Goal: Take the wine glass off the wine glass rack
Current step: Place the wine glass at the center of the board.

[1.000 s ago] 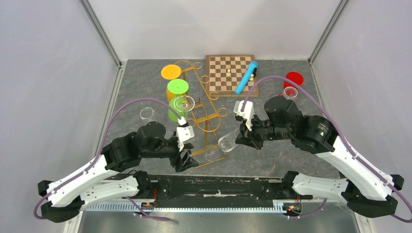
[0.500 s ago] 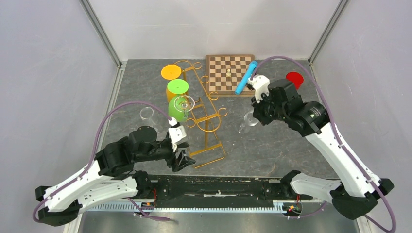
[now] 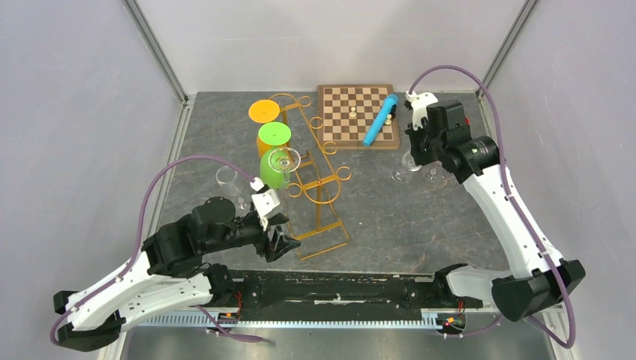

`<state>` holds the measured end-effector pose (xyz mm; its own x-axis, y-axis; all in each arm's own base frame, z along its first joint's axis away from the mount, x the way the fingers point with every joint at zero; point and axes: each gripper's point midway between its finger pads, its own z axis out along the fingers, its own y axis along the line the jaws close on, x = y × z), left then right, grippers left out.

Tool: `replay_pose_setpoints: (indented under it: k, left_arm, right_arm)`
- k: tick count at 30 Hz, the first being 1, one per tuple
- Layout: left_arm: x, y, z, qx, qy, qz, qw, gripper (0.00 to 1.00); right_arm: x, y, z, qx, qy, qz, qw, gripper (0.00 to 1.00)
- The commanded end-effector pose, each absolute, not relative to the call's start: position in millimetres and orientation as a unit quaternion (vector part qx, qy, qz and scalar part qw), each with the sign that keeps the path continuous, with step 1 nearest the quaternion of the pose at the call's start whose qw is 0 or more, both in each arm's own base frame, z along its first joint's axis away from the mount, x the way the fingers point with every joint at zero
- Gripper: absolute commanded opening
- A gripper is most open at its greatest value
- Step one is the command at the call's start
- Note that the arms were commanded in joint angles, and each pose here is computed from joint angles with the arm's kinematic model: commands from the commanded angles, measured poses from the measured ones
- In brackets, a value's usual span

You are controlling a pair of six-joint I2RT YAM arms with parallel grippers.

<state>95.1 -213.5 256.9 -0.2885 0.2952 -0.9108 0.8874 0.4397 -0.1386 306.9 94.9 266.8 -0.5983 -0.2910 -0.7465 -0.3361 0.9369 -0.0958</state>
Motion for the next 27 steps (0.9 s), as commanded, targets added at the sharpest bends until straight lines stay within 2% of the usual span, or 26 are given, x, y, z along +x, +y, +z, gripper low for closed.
replay_pose_setpoints:
  k: [1, 9, 27]
  left_arm:
    - [98.1, -218.4, 267.5, 0.378, 0.721, -0.361, 0.455, 0.74]
    - [100.4, -213.0, 262.2, 0.373, 0.723, -0.353, 0.463, 0.74]
    - [100.2, -213.1, 260.3, 0.372, 0.724, -0.354, 0.461, 0.74]
  right_arm:
    - [337.2, 73.2, 293.9, -0.138, 0.874, -0.015, 0.466, 0.0]
    - [351.0, 66.1, 292.6, -0.127, 0.882, -0.004, 0.454, 0.0]
    - [342.3, 66.1, 277.4, -0.141, 0.898, 0.003, 0.416, 0.0]
